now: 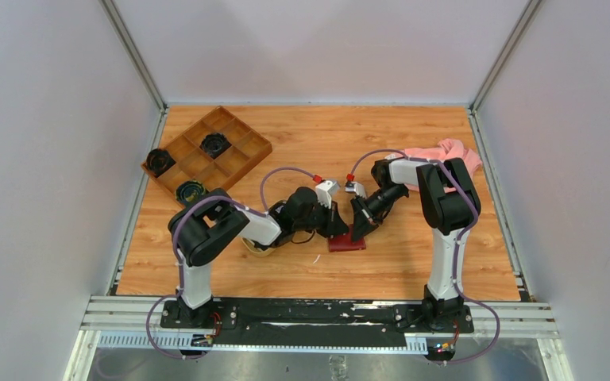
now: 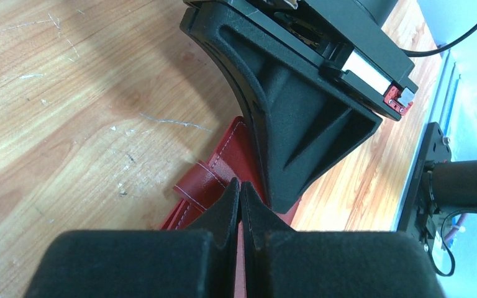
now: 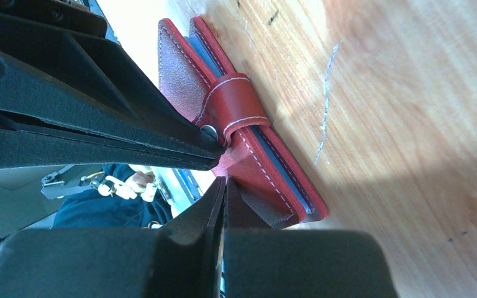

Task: Put the credit cards into the card holder
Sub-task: Close the card holder at the center of the board.

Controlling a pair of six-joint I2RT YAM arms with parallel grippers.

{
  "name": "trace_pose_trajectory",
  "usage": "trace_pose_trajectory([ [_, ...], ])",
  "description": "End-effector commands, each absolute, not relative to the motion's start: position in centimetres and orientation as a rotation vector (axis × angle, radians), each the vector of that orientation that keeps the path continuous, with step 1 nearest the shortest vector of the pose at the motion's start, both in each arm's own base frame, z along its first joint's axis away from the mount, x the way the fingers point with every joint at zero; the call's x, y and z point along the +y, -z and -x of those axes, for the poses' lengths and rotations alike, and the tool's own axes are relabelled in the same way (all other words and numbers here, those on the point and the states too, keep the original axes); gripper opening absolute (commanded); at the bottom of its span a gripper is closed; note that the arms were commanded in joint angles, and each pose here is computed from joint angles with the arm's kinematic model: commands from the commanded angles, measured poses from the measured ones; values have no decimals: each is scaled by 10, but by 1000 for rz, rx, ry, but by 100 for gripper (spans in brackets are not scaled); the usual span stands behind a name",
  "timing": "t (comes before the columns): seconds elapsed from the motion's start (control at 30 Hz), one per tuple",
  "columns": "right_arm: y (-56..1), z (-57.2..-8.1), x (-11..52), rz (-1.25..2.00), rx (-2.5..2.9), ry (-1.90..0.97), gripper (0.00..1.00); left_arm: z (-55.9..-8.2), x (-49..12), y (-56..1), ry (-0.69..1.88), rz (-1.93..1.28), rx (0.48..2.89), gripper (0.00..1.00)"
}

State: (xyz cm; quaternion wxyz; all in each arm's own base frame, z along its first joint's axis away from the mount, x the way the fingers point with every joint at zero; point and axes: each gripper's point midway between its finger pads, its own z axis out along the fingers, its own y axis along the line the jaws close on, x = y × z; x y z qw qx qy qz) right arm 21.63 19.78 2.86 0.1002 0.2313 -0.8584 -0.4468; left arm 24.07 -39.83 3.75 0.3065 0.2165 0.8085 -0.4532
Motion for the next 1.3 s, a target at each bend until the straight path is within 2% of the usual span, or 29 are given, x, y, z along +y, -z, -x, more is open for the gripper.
trace_pose_trajectory([
  [0.0,-5,-223,190,-761,-2584,1214,0,-212,-371,13,1051,-569,2345,0],
  [1.27,-11,-229,188,-776,-2626,1201,0,-177,-341,71,911,-336,2581,0],
])
